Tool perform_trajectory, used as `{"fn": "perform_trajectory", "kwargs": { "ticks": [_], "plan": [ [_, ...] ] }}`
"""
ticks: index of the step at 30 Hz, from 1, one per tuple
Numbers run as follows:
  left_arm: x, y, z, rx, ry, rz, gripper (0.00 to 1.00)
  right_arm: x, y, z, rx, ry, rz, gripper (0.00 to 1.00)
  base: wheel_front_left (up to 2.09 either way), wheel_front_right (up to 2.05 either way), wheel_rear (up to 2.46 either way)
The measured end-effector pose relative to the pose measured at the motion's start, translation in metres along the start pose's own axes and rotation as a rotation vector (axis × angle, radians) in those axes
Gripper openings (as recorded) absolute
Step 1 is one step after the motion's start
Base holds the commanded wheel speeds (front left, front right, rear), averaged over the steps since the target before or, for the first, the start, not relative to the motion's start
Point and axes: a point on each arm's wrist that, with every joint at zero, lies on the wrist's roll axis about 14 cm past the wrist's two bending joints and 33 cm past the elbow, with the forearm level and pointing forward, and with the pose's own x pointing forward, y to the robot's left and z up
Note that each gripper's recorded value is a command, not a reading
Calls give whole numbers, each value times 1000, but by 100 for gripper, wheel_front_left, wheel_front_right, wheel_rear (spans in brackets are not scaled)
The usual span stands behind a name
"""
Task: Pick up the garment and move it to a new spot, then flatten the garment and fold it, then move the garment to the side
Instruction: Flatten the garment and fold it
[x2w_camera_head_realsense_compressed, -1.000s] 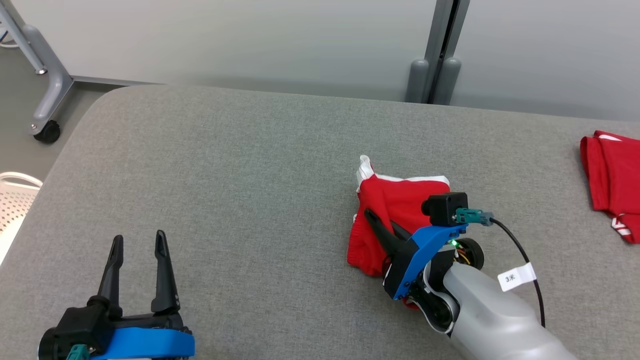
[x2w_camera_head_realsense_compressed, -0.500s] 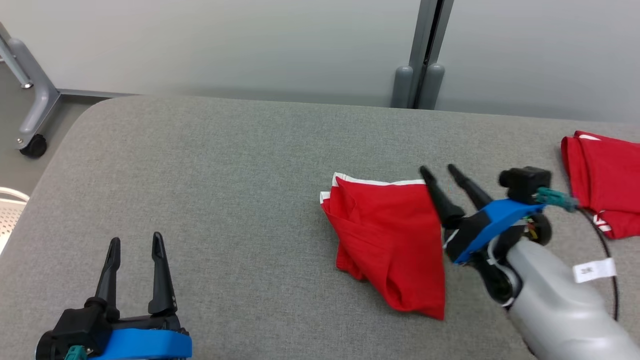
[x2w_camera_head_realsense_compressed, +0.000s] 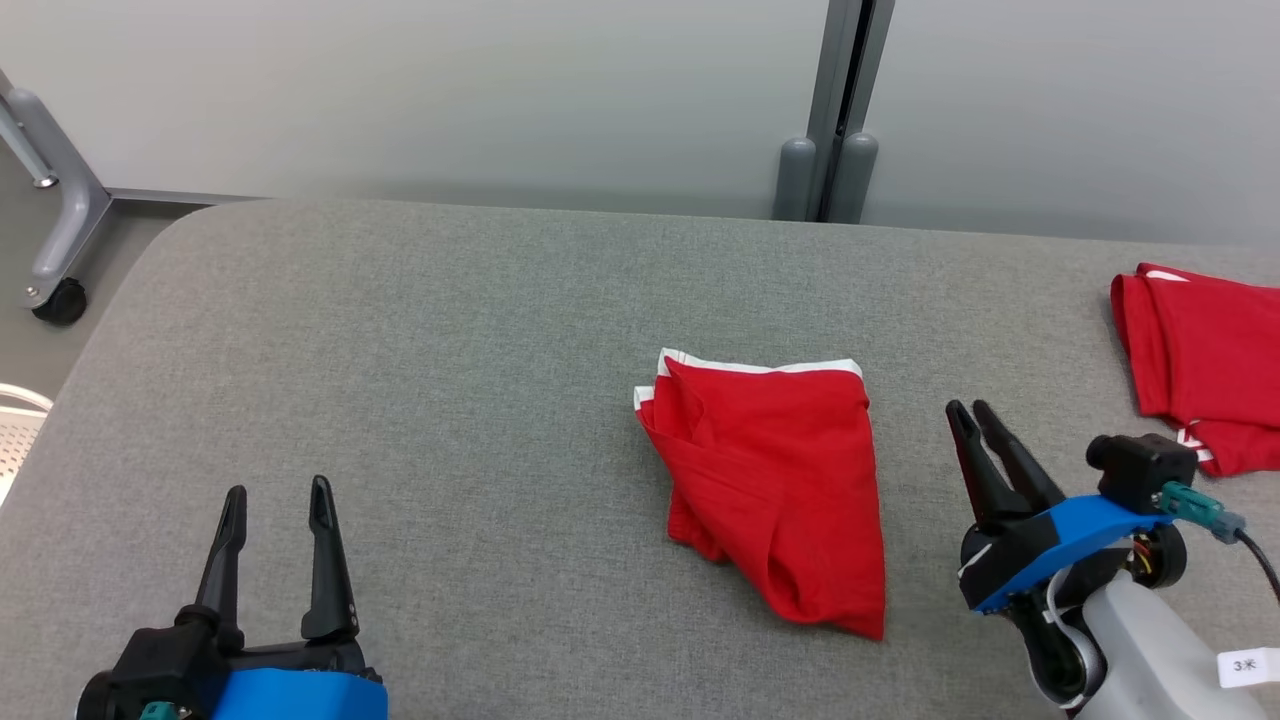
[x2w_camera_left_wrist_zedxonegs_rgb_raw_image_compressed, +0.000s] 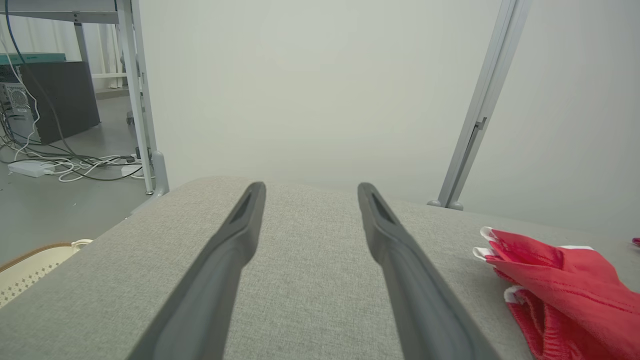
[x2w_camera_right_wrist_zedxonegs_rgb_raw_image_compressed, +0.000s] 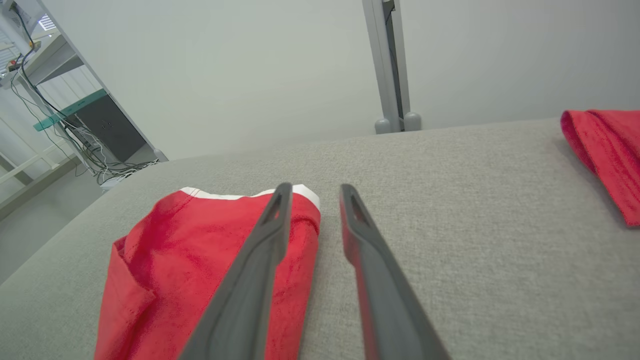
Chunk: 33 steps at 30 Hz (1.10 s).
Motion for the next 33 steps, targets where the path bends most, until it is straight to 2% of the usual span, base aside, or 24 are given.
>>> {"fn": "perform_trajectory", "kwargs": {
  "ticks": [5,12,18,23,29,33],
  "plan": [
    [-1,4,-2,4,7,10,100,6,24,-27,-18,74,54,0,0,0,0],
    [-3,11,-2,12,11,30,100,14,81,-71,-47,202,191,0,0,0,0],
    [-3,15,-2,11,10,44,100,11,134,-82,-27,220,318,0,0,0,0],
    [-3,15,-4,9,16,46,100,0,156,-97,-4,264,377,0,0,0,0],
    [-1,13,-3,8,12,39,100,-4,173,-94,18,256,425,0,0,0,0],
    [0,10,-1,4,4,31,100,5,169,-65,48,164,398,0,0,0,0]
  ]
}}
